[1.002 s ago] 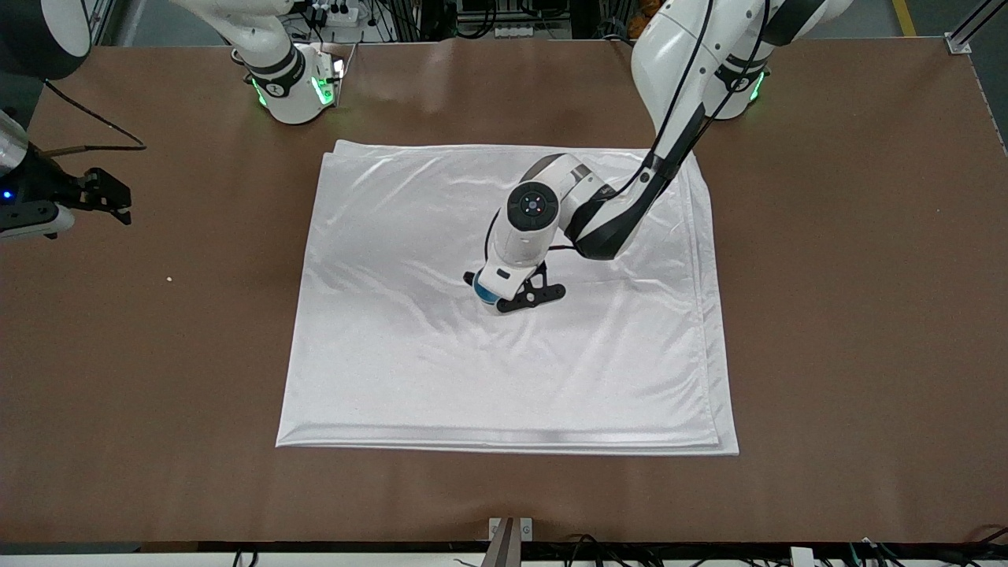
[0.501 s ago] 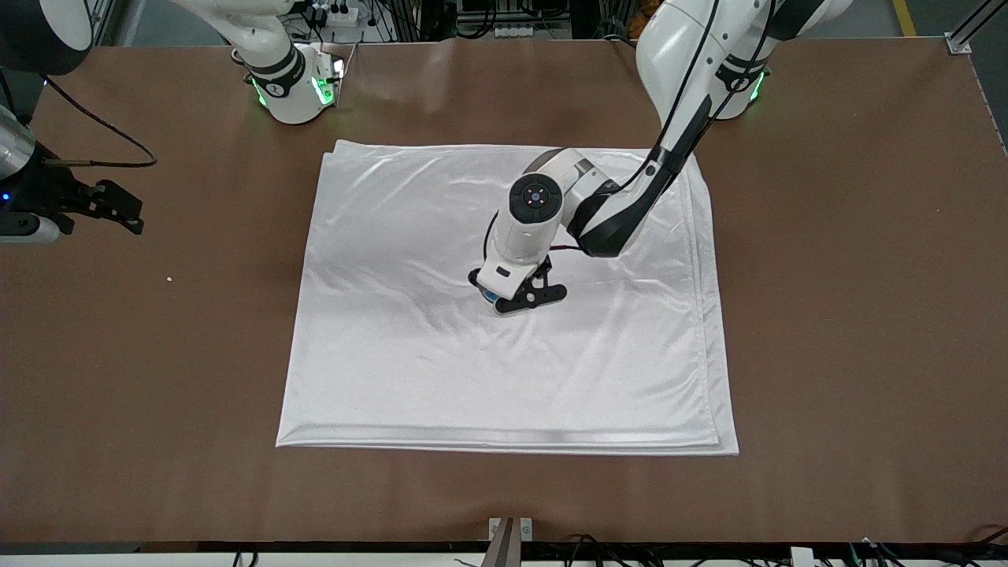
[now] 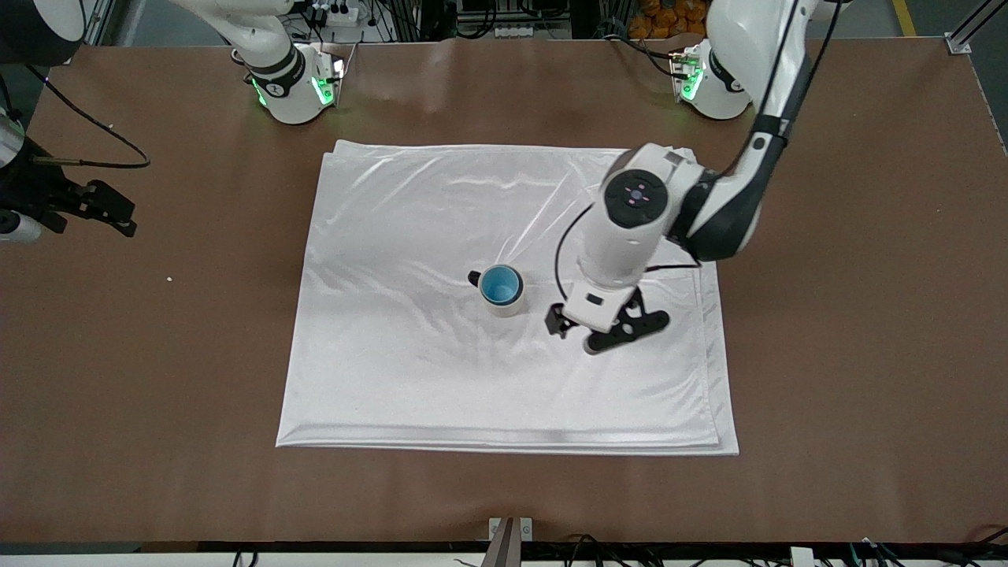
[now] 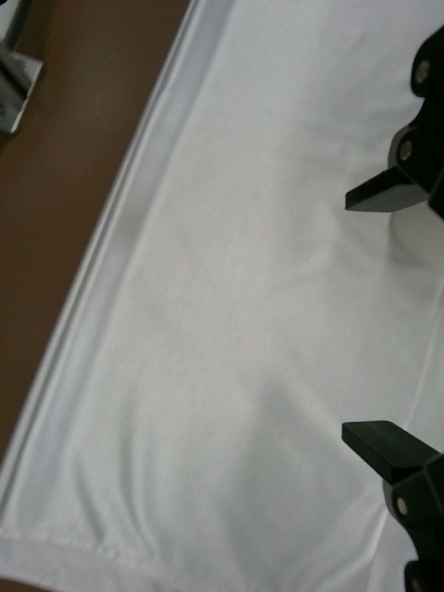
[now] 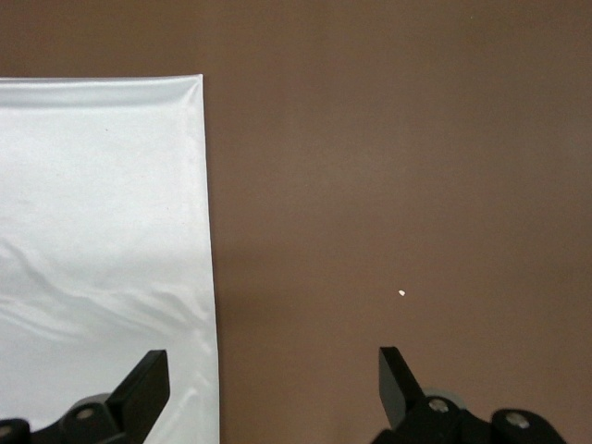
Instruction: Place blue cup into white mug on cloth
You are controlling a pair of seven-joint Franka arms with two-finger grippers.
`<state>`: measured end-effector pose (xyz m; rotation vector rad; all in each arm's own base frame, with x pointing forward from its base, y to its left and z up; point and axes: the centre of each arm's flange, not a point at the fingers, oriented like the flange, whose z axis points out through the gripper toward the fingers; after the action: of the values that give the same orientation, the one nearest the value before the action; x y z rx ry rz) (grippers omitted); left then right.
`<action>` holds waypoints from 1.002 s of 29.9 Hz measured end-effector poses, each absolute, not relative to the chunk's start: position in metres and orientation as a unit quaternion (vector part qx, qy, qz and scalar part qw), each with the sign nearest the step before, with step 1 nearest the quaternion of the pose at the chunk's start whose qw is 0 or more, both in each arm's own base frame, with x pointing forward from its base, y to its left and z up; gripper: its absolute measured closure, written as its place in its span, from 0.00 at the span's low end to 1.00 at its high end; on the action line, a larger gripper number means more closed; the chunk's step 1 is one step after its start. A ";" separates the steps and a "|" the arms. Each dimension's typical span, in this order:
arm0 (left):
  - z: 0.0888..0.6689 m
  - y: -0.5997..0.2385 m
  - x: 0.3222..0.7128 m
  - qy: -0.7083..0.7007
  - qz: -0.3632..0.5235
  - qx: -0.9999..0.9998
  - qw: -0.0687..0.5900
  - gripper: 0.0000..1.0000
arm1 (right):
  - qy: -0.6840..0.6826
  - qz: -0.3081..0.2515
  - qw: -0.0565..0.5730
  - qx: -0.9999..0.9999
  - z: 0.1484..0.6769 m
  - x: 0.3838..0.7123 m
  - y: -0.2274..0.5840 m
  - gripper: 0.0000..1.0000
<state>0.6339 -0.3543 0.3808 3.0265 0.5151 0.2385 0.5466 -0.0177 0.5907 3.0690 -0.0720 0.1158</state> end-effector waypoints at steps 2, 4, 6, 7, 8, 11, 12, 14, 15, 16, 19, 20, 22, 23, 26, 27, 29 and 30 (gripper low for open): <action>0.383 -0.320 0.651 0.167 0.080 0.982 0.027 0.00 | -0.023 0.038 0.035 0.998 0.590 0.547 -0.018 0.00; 0.385 -0.285 0.667 0.165 0.080 0.983 0.022 0.00 | -0.024 0.038 0.034 0.998 0.590 0.548 -0.018 0.00; 0.387 -0.254 0.678 0.162 0.079 0.983 0.018 0.00 | -0.024 0.039 0.034 0.998 0.589 0.548 -0.019 0.00; 0.388 -0.241 0.683 0.160 0.079 0.984 0.016 0.00 | -0.024 0.039 0.034 0.998 0.589 0.548 -0.019 0.00; 0.388 -0.227 0.687 0.157 0.079 0.984 0.014 0.00 | -0.025 0.040 0.034 0.998 0.589 0.548 -0.019 0.00; 0.389 -0.198 0.696 0.150 0.079 0.985 0.010 0.00 | -0.026 0.042 0.033 0.998 0.590 0.549 -0.022 0.00; 0.389 -0.192 0.698 0.148 0.078 0.986 0.010 0.00 | -0.027 0.042 0.033 0.998 0.589 0.549 -0.023 0.00; 0.388 -0.182 0.699 0.142 0.074 0.987 0.008 0.00 | -0.028 0.042 0.032 0.998 0.589 0.550 -0.024 0.00; 0.388 -0.178 0.700 0.138 0.071 0.988 0.007 0.00 | -0.028 0.042 0.032 0.998 0.588 0.550 -0.024 0.00; 0.387 -0.175 0.699 0.131 0.066 0.989 0.005 0.00 | -0.029 0.043 0.032 0.998 0.588 0.550 -0.025 0.00; 0.390 -0.163 0.697 0.106 0.051 0.993 -0.004 0.00 | -0.029 0.043 0.032 0.998 0.587 0.552 -0.025 0.00; 0.392 -0.157 0.697 0.095 0.046 0.994 -0.006 0.00 | -0.029 0.042 0.032 0.998 0.587 0.552 -0.025 0.00; 0.398 -0.144 0.696 0.078 0.037 0.996 -0.005 0.00 | -0.029 0.042 0.031 0.998 0.586 0.553 -0.026 0.00; 0.402 -0.136 0.695 0.072 0.031 0.997 -0.002 0.00 | -0.030 0.042 0.031 0.998 0.586 0.554 -0.027 0.00; 0.413 -0.115 0.692 0.067 0.013 0.998 0.007 0.00 | -0.033 0.041 0.031 0.998 0.585 0.556 -0.030 0.00; 0.418 -0.107 0.690 0.069 0.007 0.998 0.010 0.00 | -0.034 0.041 0.031 0.998 0.585 0.556 -0.031 0.00; 0.426 -0.095 0.687 0.075 -0.002 0.997 0.015 0.00 | -0.036 0.040 0.031 0.998 0.584 0.557 -0.033 0.00; 0.431 -0.088 0.685 0.078 -0.006 0.997 0.016 0.00 | -0.037 0.040 0.031 0.998 0.583 0.557 -0.034 0.00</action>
<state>0.6852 -0.0880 0.4306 3.1001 0.2416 -0.0186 0.5568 -0.0342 0.5832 3.0744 -0.1127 0.1228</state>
